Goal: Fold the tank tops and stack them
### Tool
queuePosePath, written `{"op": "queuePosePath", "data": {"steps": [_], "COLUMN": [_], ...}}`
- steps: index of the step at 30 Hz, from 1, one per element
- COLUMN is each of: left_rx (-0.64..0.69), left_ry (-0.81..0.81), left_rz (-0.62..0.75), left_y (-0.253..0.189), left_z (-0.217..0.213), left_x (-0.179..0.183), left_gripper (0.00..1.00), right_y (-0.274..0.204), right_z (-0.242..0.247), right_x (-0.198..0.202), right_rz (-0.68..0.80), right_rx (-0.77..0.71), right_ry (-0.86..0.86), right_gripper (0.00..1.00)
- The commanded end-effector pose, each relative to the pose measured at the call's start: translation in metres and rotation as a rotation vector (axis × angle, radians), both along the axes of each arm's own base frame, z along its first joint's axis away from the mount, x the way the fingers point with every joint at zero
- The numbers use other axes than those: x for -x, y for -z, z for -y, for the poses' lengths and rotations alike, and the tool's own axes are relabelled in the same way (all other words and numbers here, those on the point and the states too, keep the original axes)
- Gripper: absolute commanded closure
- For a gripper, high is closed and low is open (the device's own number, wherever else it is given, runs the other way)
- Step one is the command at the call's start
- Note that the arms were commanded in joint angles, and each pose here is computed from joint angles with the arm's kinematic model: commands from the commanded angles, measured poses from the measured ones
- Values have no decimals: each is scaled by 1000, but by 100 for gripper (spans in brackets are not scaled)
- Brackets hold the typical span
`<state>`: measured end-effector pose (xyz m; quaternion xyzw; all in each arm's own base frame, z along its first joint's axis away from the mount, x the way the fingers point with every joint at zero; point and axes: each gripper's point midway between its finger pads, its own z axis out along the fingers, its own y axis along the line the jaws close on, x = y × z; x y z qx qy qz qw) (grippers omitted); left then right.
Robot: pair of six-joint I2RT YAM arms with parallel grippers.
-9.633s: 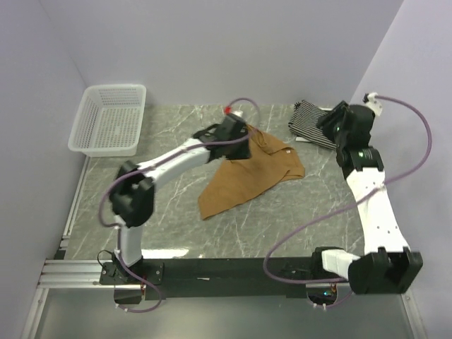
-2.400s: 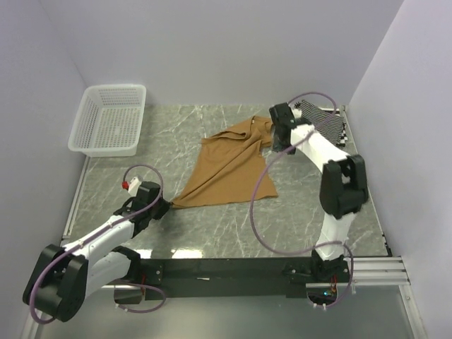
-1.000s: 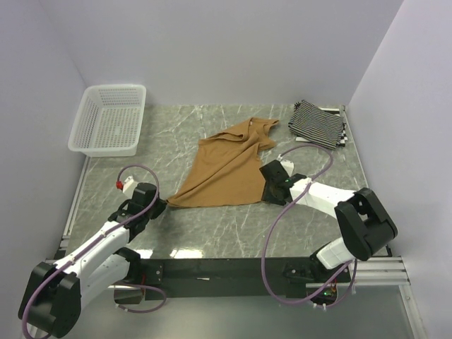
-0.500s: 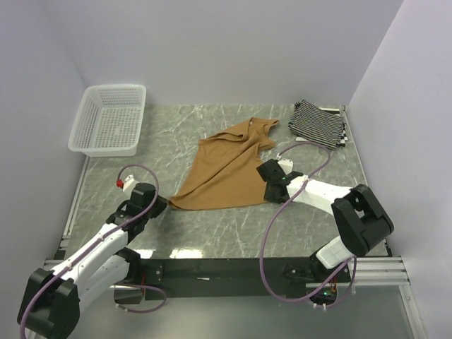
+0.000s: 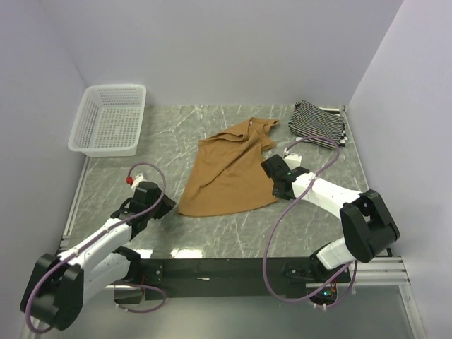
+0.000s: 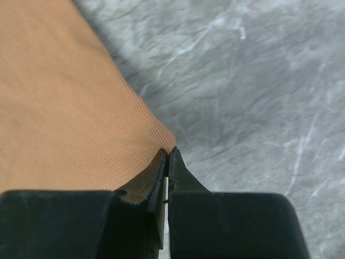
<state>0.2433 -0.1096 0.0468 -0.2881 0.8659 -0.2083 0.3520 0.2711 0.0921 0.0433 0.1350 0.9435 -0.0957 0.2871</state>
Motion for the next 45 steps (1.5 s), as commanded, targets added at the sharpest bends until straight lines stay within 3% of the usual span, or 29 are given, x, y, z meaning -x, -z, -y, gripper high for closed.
{"op": "queuePosePath", "data": {"steps": [1, 9, 22, 30, 34, 37, 39, 45], "left_rx": [-3, 67, 52, -35, -64, -84, -94, -43], "left_ry": [78, 166, 231, 197, 196, 184, 179, 139], "left_rz": [-7, 26, -30, -141, -140, -85, 1, 300], "left_y": [2, 6, 20, 41, 36, 8, -35, -198], "left_z": [11, 23, 35, 36, 36, 34, 34, 29], "left_x": [-1, 17, 25, 32, 28, 16, 2, -15], "left_gripper": [67, 53, 54, 69, 88, 99, 99, 99], "right_y": [-17, -13, -9, -13, -26, -54, -79, -244], "right_z": [18, 16, 15, 14, 10, -1, -6, -8], "right_x": [-11, -11, -11, -11, -16, -21, -26, -14], "right_rz": [48, 42, 34, 45, 75, 137, 201, 563], "right_rx": [45, 28, 17, 0, -29, -110, -170, -375], "right_ry": [46, 34, 25, 17, 0, -39, -60, -160], "right_gripper": [100, 100, 100, 100, 100, 100, 100, 100]}}
